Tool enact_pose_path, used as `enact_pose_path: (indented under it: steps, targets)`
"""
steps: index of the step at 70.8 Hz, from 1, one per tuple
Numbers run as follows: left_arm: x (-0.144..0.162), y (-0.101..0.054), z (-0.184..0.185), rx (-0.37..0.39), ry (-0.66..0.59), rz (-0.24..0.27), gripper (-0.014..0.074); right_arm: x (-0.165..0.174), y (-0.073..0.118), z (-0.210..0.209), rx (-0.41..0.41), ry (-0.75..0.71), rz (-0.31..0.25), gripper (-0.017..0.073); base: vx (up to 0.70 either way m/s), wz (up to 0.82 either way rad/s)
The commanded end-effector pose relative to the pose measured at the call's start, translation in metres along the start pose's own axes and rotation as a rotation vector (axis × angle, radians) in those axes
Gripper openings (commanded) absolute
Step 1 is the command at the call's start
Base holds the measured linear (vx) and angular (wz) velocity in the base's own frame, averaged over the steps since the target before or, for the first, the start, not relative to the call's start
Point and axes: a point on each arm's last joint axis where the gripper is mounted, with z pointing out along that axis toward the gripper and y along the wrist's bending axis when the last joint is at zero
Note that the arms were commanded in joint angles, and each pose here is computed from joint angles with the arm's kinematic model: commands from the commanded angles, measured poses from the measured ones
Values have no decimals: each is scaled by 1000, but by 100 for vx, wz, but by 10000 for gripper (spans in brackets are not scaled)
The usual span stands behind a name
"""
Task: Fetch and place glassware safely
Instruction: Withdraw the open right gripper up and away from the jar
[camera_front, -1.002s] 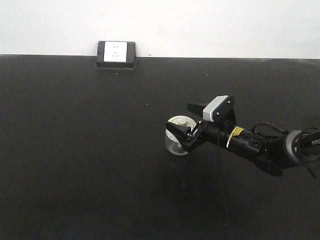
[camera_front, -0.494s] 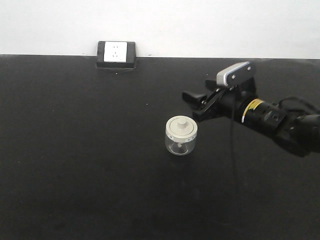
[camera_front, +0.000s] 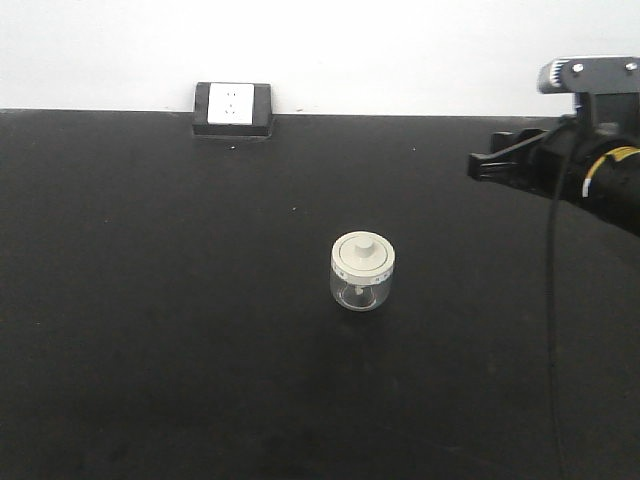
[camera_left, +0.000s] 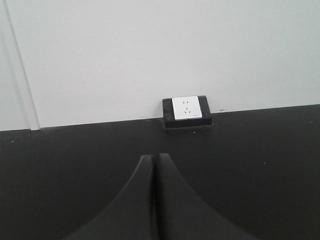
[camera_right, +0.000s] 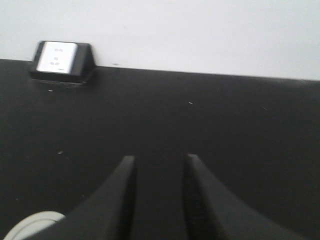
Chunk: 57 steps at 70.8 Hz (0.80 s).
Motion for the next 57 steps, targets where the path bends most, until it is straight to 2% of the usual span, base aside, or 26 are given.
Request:
enact_pose_path:
  steps: [1, 5, 13, 23, 57]
  targets:
    - [-15, 0, 1, 7, -92, -11, -7, -23, -3, -27, 33, -61, 18, 58, 0, 0]
    - [-15, 0, 1, 7, -92, -11, -7, -25, -6, -36, 60, -48, 16, -15, 0, 0]
    - [-15, 0, 1, 7, -92, -11, -7, -31, -9, -57, 97, -52, 9, -10, 0, 0]
    - [-15, 0, 1, 7, -92, -11, -7, -28, -8, -82, 93, -98, 14, -8, 0, 0]
    - [-15, 0, 1, 7, -92, -11, -7, 36, -5, -165, 58, -229, -3, -5, 0, 0]
